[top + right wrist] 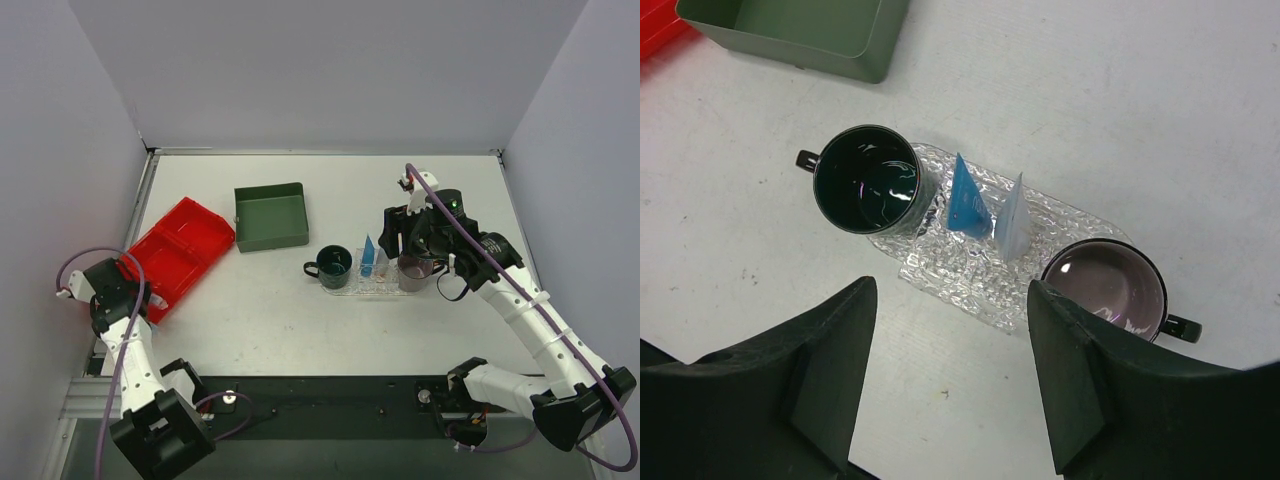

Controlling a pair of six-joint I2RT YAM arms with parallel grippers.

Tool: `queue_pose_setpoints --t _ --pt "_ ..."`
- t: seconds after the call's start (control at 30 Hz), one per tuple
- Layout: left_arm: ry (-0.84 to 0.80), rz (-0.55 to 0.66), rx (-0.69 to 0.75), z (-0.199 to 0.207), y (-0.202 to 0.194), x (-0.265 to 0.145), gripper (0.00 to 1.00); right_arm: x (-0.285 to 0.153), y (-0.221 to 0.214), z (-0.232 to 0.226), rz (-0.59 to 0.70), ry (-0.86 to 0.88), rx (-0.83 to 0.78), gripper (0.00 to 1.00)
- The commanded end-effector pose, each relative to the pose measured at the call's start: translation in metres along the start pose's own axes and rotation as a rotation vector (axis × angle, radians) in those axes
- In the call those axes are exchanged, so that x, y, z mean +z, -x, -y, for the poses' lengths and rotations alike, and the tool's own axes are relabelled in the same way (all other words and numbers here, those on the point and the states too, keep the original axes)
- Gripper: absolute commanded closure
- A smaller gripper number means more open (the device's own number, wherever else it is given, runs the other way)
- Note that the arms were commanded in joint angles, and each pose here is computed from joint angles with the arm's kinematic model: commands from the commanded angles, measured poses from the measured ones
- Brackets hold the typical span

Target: Prepare toiletry sets of a toothbrush and toothpaste on the tray

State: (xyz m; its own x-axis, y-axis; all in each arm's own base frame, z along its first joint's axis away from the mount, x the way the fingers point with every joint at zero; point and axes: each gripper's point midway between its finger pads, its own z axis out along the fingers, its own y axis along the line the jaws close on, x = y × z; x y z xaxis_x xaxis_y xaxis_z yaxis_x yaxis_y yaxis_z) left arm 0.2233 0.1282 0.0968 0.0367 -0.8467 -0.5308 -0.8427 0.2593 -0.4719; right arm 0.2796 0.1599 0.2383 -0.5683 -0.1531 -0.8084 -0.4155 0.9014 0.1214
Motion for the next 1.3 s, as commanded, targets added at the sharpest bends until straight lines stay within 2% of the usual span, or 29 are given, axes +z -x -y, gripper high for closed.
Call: queue_pose_setpoints --t 0.0,0.3,0.53,0.63,0.7,0.87,1.03,1.13,1.27 --pt "-0.051 0.042 0.016 0.018 0.02 -0.018 1.0 -0.008 0.012 -0.004 0.042 0.024 0.02 0.44" --pt "-0.105 0.043 0.07 0.038 0.026 -0.047 1.0 -0.028 0.021 -0.019 0.096 0.066 0.036 0.44" --pt "-0.271 0.091 0.208 0.093 0.028 -0.095 1.0 -0.03 0.023 -0.05 0.114 0.124 0.039 0.43" --pt "-0.383 0.023 0.224 0.117 0.009 -0.112 1.0 -0.024 0.021 -0.073 0.124 0.165 0.04 0.43" --pt "-0.458 -0.07 0.207 0.131 -0.013 -0.124 1.0 -0.018 0.021 -0.092 0.128 0.209 0.055 0.43" --pt "-0.565 -0.219 0.151 0.149 -0.056 -0.148 1.0 -0.015 0.023 -0.134 0.147 0.283 0.054 0.43" --pt "-0.675 -0.38 0.215 0.162 -0.116 -0.184 1.0 -0.017 0.028 -0.184 0.173 0.401 0.088 0.43" --pt "-0.721 -0.441 0.253 0.166 -0.148 -0.209 1.0 -0.009 0.026 -0.199 0.151 0.413 0.108 0.43" --pt "-0.749 -0.414 0.242 0.17 -0.168 -0.227 1.0 -0.001 0.016 -0.221 0.125 0.455 0.137 0.43"
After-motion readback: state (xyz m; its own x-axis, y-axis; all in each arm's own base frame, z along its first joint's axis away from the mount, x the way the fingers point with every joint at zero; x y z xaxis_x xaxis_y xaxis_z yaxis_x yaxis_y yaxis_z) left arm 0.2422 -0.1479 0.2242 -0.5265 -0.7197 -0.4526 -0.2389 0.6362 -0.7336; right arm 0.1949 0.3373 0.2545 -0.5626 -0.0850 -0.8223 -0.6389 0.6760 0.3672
